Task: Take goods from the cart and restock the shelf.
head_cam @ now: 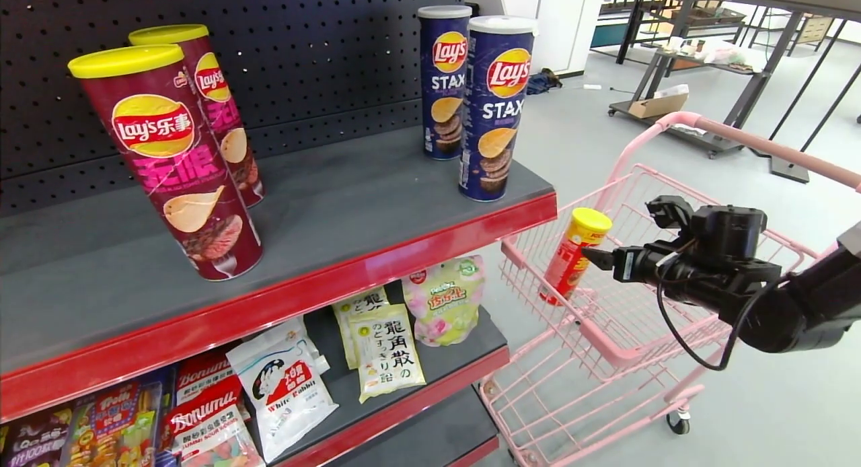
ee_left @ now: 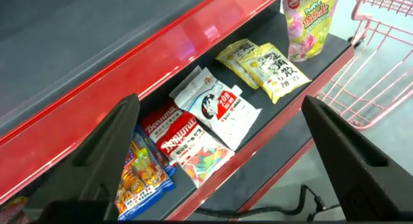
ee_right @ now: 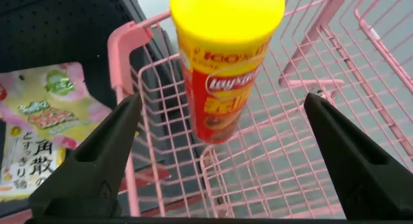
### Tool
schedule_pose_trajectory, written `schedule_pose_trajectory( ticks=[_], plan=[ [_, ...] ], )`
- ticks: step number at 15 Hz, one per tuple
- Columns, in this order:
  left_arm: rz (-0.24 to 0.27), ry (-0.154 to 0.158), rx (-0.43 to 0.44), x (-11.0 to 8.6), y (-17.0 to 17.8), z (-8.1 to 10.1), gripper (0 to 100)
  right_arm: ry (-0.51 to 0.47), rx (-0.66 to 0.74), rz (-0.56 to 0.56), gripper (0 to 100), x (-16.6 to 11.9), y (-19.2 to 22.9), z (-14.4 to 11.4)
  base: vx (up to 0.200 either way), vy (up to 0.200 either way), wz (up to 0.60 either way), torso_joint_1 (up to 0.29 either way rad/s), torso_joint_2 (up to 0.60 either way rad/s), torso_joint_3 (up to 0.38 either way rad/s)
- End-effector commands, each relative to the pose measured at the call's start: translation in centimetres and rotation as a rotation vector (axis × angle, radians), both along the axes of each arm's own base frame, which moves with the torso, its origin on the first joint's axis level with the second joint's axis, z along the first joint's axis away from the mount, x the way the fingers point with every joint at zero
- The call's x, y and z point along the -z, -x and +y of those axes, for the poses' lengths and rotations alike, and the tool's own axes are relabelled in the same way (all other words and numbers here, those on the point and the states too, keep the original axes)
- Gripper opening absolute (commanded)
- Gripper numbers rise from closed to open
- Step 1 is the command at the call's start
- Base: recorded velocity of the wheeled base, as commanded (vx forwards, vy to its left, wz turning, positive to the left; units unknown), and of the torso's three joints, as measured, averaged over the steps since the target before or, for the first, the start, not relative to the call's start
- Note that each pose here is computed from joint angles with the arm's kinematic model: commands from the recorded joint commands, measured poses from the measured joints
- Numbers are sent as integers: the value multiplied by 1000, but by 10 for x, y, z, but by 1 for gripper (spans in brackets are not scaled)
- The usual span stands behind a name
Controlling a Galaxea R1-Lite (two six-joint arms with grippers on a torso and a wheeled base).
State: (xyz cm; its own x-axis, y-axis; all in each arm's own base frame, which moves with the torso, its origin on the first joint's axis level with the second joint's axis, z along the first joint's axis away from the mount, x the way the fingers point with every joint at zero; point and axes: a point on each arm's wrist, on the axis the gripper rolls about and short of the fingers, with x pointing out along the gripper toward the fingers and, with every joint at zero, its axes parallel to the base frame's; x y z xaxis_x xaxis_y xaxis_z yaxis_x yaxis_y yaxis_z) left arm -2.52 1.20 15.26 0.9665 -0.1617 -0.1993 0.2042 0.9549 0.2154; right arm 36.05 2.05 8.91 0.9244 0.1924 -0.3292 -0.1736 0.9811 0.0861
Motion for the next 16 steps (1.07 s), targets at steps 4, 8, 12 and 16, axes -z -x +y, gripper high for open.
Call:
schedule_pose_trajectory(
  ticks=[4,8,12,16],
  plan=[
    [9,-4,-6,1,-1,0,100,-4,4,-26,100,28,-38,0,0,0,0,0,0,0],
    [14,-6,-9,0,-2,0,100,-7,2,-29,100,36,-47,0,0,0,0,0,0,0],
    [15,-6,-9,0,-2,0,100,-14,-20,-69,100,30,-57,8,0,0,0,0,0,0],
    [14,-6,-12,0,-1,0,100,-15,-28,-78,100,34,-68,11,0,0,0,0,0,0]
  ],
)
